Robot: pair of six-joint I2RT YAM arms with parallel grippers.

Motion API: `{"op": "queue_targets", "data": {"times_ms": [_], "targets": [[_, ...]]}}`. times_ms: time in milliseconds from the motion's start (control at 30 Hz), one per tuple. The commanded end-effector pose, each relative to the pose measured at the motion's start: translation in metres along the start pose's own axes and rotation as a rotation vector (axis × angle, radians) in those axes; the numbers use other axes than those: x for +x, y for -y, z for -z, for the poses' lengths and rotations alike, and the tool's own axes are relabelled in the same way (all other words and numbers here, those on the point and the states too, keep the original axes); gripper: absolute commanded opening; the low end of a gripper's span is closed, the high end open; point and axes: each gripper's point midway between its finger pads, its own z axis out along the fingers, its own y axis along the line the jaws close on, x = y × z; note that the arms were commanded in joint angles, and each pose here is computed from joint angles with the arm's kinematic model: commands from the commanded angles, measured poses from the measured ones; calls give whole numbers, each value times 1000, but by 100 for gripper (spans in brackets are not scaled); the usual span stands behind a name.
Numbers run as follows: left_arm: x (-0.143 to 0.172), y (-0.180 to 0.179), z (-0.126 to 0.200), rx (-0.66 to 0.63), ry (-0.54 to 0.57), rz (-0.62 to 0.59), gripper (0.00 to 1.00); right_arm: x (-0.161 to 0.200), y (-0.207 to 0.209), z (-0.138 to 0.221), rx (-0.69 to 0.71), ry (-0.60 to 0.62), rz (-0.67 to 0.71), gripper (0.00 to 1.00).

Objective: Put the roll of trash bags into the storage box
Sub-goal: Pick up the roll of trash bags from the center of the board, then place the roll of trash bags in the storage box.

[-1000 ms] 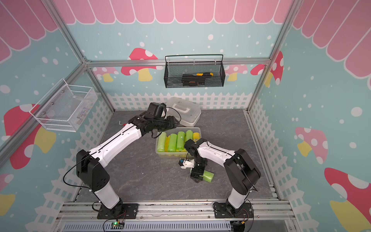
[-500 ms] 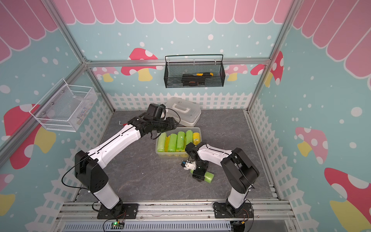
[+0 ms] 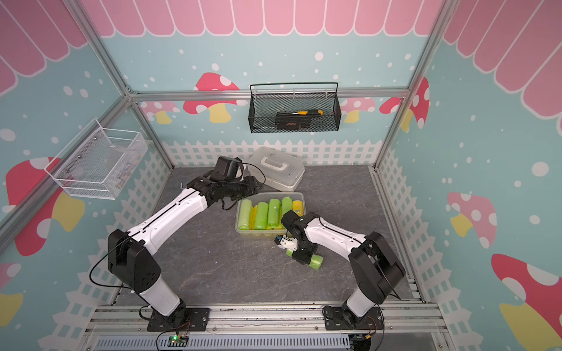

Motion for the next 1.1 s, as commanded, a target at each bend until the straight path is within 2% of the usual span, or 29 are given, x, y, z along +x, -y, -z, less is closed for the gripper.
{"op": "queue_targets", "data": {"times_ms": [0,200,400,567,733,1067], "targets": [[-13,-13,24,-14,60,11,61,-25,-1,44,-10,131,-33,48],[-12,-49,30,-67,64,58,61,-82,19,101,18,327,-94,50],[-13,-72,45,-97,89,96,61,-146,38,124,-37,466,-178,49],[-15,-93,63,-125,132,125,61,-193,50,124,-123,565,-283,49],[-10,-120,71,-150,135,175,62,-230,61,107,-268,643,-457,49],[-3,-136,80,-166,142,193,62,-265,82,90,-407,727,-691,49]]}}
